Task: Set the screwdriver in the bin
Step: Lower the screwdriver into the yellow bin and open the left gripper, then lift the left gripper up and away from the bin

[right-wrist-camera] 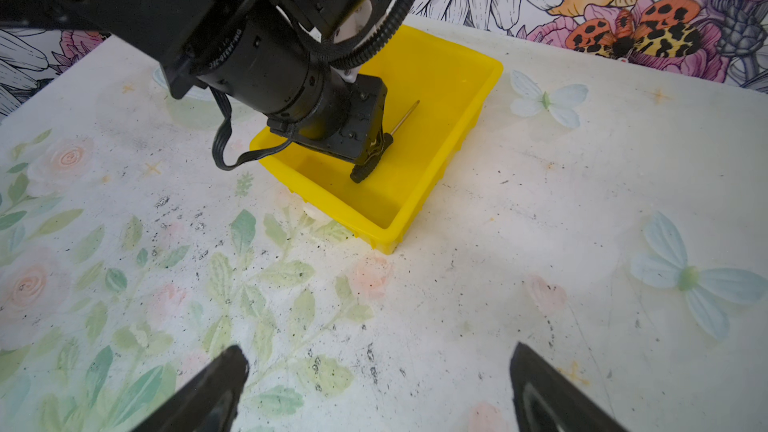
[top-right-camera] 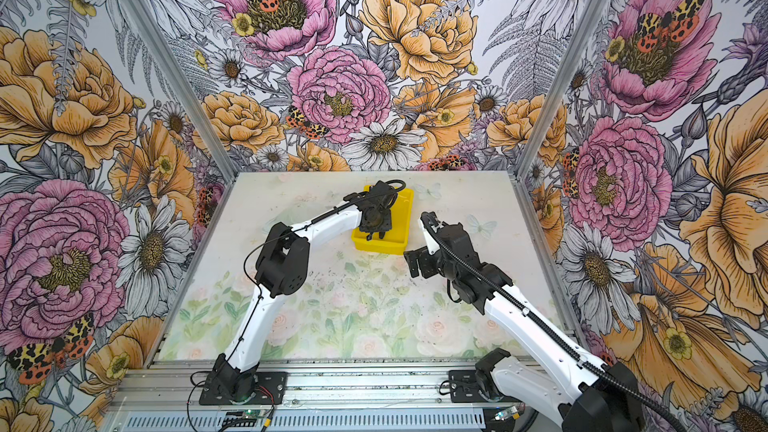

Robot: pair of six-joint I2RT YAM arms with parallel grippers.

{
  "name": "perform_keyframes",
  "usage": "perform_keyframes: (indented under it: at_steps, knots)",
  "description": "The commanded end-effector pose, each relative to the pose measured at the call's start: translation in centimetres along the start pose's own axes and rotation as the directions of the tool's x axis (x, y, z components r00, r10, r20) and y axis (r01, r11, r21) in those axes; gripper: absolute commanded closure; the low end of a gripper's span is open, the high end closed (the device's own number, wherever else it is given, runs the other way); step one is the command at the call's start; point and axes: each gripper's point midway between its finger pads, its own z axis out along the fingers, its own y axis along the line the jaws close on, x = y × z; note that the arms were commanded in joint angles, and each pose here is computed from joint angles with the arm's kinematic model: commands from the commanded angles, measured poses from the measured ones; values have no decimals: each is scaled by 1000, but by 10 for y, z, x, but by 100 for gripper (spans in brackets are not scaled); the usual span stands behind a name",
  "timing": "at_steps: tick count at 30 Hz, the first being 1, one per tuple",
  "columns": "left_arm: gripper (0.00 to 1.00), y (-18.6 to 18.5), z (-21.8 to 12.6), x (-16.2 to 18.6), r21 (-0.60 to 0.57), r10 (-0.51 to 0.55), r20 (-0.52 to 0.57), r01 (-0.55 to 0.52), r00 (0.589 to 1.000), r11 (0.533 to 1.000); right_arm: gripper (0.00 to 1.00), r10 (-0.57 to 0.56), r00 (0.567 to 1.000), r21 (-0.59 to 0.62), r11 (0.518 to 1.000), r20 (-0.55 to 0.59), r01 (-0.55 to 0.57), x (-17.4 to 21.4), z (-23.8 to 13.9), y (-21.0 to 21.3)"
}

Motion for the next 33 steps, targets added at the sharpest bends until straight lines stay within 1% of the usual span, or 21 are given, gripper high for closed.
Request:
perform_keyframes:
  at_steps: [1, 7, 10, 11, 14, 17, 19, 20, 21, 24, 26, 30, 33]
  knots:
    - [59, -10, -53, -28, 64, -15, 81, 10, 997, 998, 1, -13, 996, 22, 1000, 86, 12, -28, -10, -3]
    - [59, -4, -91, -31, 71, -19, 128, 10, 992, 997, 1, -6, 995, 26, 1000, 101, 3, -30, -14, -4]
    - [58, -1, -108, -26, 83, -10, 138, -1, 990, 997, 1, 7, 995, 29, 1000, 104, -11, -31, -16, -5]
    - [58, 6, -114, -26, 54, -8, 160, -1, 987, 999, 1, 12, 994, 35, 999, 107, -15, -30, -16, -7]
    - [55, 17, -129, -17, 29, 5, 176, -10, 984, 1000, 1, 16, 993, 60, 998, 114, -23, -29, -19, -12]
    - [54, 30, -142, -4, 8, 4, 184, -6, 983, 1000, 1, 25, 992, 82, 996, 121, -35, -27, -22, -18]
    - [51, 41, -146, 6, -6, -3, 181, 4, 983, 1000, 1, 29, 992, 85, 996, 126, -39, -26, -24, -20]
    - [50, 46, -160, 6, 4, -16, 202, 16, 979, 1000, 1, 31, 992, 86, 995, 126, -42, -26, -24, -21]
    - [50, 51, -163, 10, 0, -18, 203, 19, 979, 1000, 1, 32, 991, 89, 995, 127, -43, -25, -24, -21]
    - [40, 70, -172, 21, -20, -20, 209, 25, 978, 999, 1, 49, 992, 102, 993, 120, -61, -23, -22, -26]
    - [30, 84, -178, 26, -39, -7, 214, 15, 977, 999, 1, 67, 991, 102, 992, 112, -78, -23, -18, -26]
    - [22, 112, -184, 34, -66, 18, 210, -4, 978, 998, 1, 104, 990, 149, 982, 93, -118, -22, -9, -36]
    - [12, 136, -192, 38, -70, 25, 209, -10, 978, 998, 1, 147, 986, 180, 971, 85, -160, -20, -4, -44]
